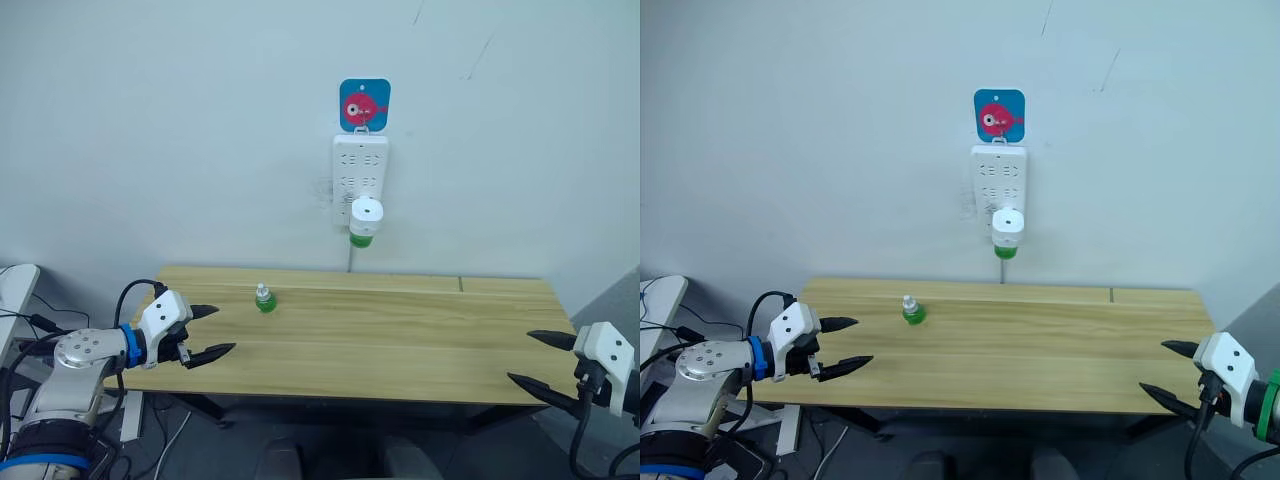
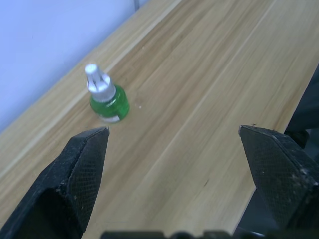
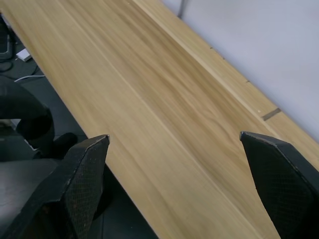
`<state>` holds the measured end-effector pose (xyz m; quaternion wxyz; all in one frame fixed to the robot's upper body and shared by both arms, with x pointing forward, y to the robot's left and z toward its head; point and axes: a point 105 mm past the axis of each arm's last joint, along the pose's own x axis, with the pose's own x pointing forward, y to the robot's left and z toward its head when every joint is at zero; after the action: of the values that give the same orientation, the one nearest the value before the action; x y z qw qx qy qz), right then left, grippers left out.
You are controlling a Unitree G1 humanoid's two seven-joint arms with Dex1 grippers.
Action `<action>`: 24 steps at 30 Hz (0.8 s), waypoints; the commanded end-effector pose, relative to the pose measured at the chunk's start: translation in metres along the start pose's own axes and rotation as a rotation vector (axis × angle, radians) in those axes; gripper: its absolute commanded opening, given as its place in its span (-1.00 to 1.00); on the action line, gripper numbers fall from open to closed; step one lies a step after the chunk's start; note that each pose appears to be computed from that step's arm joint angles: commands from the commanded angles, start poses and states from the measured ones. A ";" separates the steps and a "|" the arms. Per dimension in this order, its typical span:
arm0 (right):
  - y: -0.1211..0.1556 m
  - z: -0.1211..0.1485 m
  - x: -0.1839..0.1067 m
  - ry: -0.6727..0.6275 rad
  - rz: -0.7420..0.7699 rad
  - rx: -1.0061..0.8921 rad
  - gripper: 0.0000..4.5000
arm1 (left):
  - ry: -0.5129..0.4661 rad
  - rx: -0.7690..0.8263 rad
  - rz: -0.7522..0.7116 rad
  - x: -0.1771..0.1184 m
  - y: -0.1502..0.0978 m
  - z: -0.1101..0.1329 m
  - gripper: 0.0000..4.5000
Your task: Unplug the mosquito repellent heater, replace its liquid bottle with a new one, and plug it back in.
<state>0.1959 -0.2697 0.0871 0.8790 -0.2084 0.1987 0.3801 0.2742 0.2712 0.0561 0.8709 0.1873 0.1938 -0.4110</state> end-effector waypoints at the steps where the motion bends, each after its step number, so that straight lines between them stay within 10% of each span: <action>1: 0.001 0.028 0.001 -0.084 -0.018 -0.035 0.95 | -0.088 0.010 0.041 -0.001 0.007 0.029 1.00; 17: 0.002 0.168 0.039 -0.550 -0.167 0.042 0.95 | -0.505 -0.032 0.047 0.070 0.023 0.183 1.00; 24: 0.008 0.185 0.040 -0.572 -0.168 0.032 1.00 | -0.574 -0.047 0.094 0.090 0.039 0.215 0.48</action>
<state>0.2561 -0.1529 0.2081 0.9359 -0.0866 -0.0461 0.3383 0.3941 0.1340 0.1893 0.9117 0.0410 -0.0360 -0.4072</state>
